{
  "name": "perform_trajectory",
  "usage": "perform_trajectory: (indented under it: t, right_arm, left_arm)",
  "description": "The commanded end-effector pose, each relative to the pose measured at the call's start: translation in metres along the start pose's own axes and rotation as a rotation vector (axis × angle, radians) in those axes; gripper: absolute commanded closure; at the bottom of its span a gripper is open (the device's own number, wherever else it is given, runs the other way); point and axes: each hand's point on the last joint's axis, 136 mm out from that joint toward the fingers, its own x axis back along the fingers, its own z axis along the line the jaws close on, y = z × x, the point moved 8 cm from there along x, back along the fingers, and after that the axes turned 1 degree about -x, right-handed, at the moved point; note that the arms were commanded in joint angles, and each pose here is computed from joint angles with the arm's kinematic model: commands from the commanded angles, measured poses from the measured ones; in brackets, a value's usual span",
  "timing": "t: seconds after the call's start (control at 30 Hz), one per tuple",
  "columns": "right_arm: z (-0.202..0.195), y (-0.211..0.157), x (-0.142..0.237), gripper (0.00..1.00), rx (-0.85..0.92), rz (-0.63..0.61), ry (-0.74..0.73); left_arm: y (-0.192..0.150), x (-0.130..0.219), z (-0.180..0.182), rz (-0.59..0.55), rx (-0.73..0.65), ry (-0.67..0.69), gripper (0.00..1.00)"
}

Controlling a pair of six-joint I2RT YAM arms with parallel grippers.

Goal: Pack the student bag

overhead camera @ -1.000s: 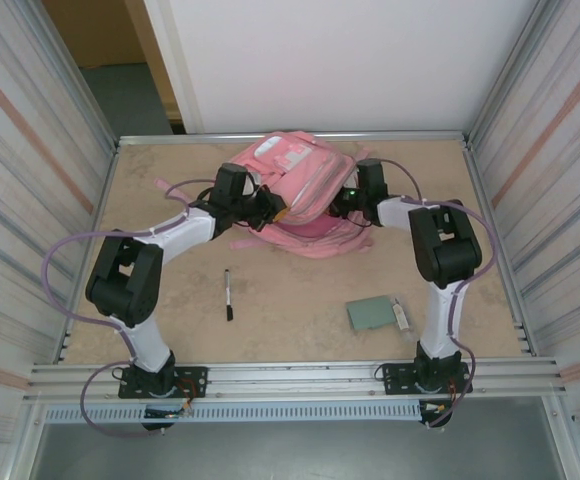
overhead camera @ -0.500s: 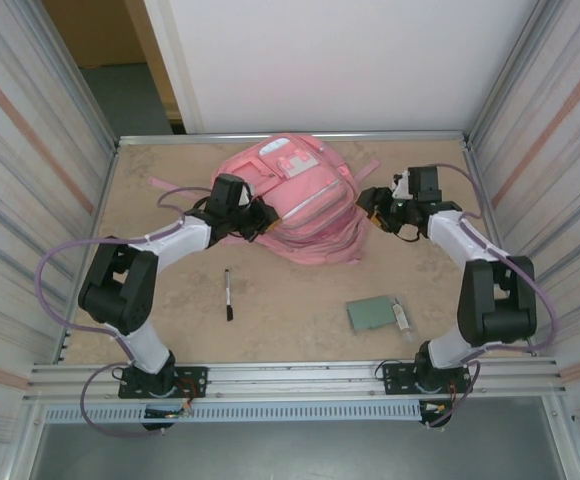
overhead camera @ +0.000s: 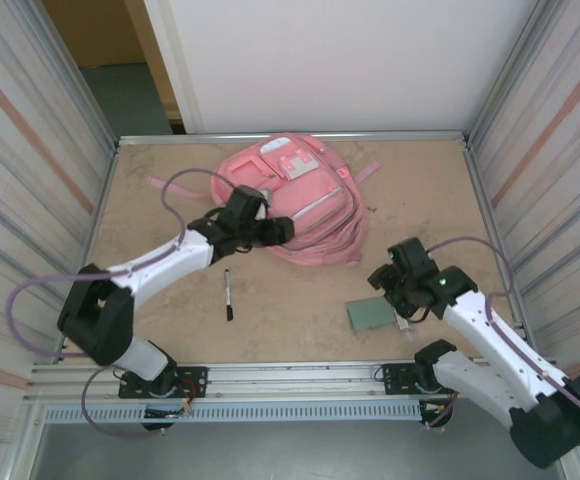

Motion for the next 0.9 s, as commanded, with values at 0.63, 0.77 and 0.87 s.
perform_trajectory:
  t: [0.63, 0.77, 0.87]
  right_arm:
    - [-0.017, -0.020, -0.057, 0.36, -0.240, 0.032, 0.112]
    - [-0.011, -0.012, -0.045, 0.48, -0.211, 0.004, 0.206]
    - [-0.011, -0.009, -0.041, 0.54, -0.199, -0.019, 0.231]
  left_arm:
    - [-0.153, -0.023, -0.113, -0.125, -1.289, -0.554, 0.32]
    - [-0.165, -0.050, -0.121, -0.067, -1.344, -0.522, 0.32]
    - [-0.171, -0.068, -0.123, -0.068, -1.343, -0.530, 0.33]
